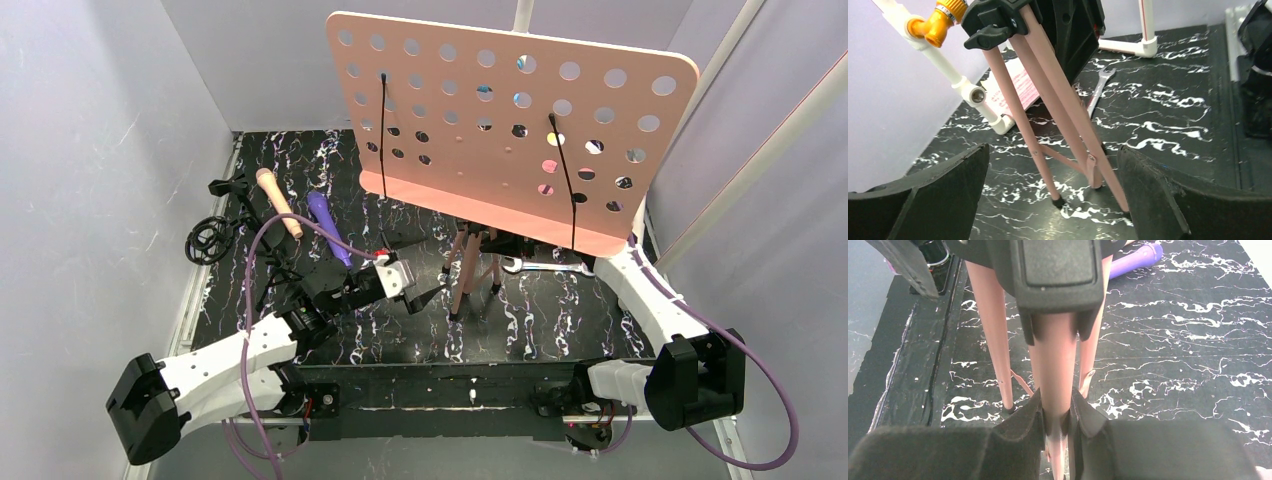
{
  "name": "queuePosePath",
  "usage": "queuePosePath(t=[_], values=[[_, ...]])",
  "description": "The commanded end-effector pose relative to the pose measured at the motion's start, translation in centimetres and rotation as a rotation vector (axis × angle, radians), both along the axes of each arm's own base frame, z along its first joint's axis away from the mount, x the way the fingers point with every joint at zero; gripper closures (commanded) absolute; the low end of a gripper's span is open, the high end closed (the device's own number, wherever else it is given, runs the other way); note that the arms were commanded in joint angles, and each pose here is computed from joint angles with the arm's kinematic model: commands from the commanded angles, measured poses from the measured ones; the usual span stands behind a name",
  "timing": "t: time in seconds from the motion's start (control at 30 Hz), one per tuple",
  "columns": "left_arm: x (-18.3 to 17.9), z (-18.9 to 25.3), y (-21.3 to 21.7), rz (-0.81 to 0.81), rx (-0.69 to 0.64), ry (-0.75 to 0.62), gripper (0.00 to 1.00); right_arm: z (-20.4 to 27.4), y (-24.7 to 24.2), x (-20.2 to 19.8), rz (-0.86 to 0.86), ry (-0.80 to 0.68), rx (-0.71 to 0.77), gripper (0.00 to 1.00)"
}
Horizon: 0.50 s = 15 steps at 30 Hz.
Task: Pack up the instrument practice props
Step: Unscrew the knob on the music stand.
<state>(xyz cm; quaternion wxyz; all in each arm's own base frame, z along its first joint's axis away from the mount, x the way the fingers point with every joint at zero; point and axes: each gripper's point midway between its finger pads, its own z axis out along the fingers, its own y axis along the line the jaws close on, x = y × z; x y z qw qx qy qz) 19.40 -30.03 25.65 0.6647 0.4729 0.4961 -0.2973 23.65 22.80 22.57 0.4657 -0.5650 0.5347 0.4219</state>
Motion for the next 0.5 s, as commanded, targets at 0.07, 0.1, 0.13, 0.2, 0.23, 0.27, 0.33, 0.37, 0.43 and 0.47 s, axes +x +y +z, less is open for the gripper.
queuePosePath(t=[0.07, 0.1, 0.13, 0.2, 0.23, 0.27, 0.33, 0.37, 0.43, 0.47], values=[[1.0, 3.2, -0.2, 0.019, 0.043, -0.219, 0.02, -2.2, -0.3, -1.6, 0.015, 0.119, -0.018, 0.99], [1.0, 3.5, -0.3, 0.013, 0.048, -0.231, 0.03, -2.3, -0.3, -1.7, 0.015, 0.121, -0.019, 0.99], [1.1, 3.8, -0.4, 0.01, 0.051, -0.246, 0.03, -2.3, -0.3, -1.7, 0.014, 0.119, -0.018, 0.99], [1.3, 4.4, -0.7, 0.007, 0.049, -0.26, 0.03, -2.3, -0.4, -1.7, 0.014, 0.119, -0.017, 0.99], [1.3, 4.6, -0.9, 0.004, 0.049, -0.267, 0.03, -2.3, -0.4, -1.7, 0.016, 0.12, -0.015, 0.99], [1.4, 4.9, -1.0, 0.004, 0.049, -0.274, 0.03, -2.2, -0.4, -1.8, 0.016, 0.12, -0.012, 0.99], [1.6, 5.3, -1.3, 0.001, 0.05, -0.285, 0.05, -2.2, -0.5, -1.8, 0.016, 0.118, -0.009, 0.99], [1.6, 5.6, -1.4, -0.002, 0.047, -0.29, 0.06, -2.2, -0.5, -1.8, 0.016, 0.119, -0.008, 0.99], [1.7, 6.1, -1.7, -0.008, 0.04, -0.295, 0.1, -2.2, -0.5, -1.8, 0.017, 0.121, -0.007, 0.99], [1.7, 6.3, -1.8, -0.011, 0.037, -0.294, 0.11, -2.3, -0.6, -1.8, 0.016, 0.121, -0.006, 0.99]])
